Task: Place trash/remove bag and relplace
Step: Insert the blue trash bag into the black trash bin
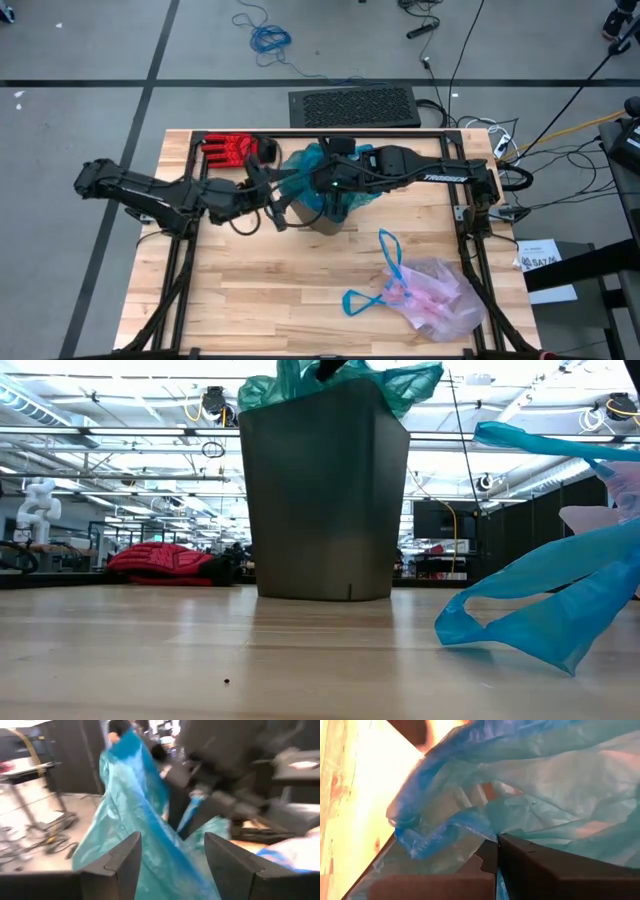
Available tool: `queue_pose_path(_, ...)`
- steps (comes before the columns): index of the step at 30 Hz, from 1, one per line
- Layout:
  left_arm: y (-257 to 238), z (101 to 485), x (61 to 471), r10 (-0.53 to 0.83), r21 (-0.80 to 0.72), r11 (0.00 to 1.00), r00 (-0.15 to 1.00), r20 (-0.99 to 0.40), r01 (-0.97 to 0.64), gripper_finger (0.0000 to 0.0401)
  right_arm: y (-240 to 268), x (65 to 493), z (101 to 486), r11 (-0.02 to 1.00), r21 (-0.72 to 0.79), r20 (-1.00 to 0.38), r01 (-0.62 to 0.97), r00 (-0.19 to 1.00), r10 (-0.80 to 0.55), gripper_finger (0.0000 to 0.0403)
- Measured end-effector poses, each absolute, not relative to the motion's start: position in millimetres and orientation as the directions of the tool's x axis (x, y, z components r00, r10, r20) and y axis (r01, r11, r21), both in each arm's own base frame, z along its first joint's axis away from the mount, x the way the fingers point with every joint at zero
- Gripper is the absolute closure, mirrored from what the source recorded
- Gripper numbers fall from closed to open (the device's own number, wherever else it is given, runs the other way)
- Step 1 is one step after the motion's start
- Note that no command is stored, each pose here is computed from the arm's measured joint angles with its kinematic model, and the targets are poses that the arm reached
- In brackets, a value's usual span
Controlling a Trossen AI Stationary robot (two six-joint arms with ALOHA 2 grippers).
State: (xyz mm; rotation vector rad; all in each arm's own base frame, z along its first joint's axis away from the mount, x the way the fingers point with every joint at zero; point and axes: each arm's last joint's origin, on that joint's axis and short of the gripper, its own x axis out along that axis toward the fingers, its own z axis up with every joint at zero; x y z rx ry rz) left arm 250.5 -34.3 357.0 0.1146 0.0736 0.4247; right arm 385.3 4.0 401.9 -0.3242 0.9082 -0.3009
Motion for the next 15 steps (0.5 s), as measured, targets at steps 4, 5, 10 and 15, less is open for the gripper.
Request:
queue_pose_path(4, -22, 348, 259, 0.495, 0.15, 0.864, 0.865, -0.08, -0.481, 0.0185, 6, 386, 403, 0.91, -0.4, -0.71, 0.113, 0.59, -0.385, 0.0403)
queue_pose_path(5, -20, 347, 260, 0.506, 0.151, 0.858, 0.859, -0.083, -0.491, 0.0187, 6, 386, 403, 0.91, -0.4, -0.71, 0.111, 0.591, -0.384, 0.0403)
queue_pose_path(10, -14, 349, 259, 0.566, 0.176, 0.818, 0.821, -0.076, -0.547, 0.0246, 18, 384, 401, 0.916, -0.391, -0.726, 0.091, 0.581, -0.368, 0.0403)
queue_pose_path(15, -13, 355, 251, 0.576, 0.23, 0.803, 0.816, -0.055, -0.551, 0.0371, 38, 382, 391, 0.851, -0.511, -0.686, 0.119, 0.54, -0.487, 0.0403)
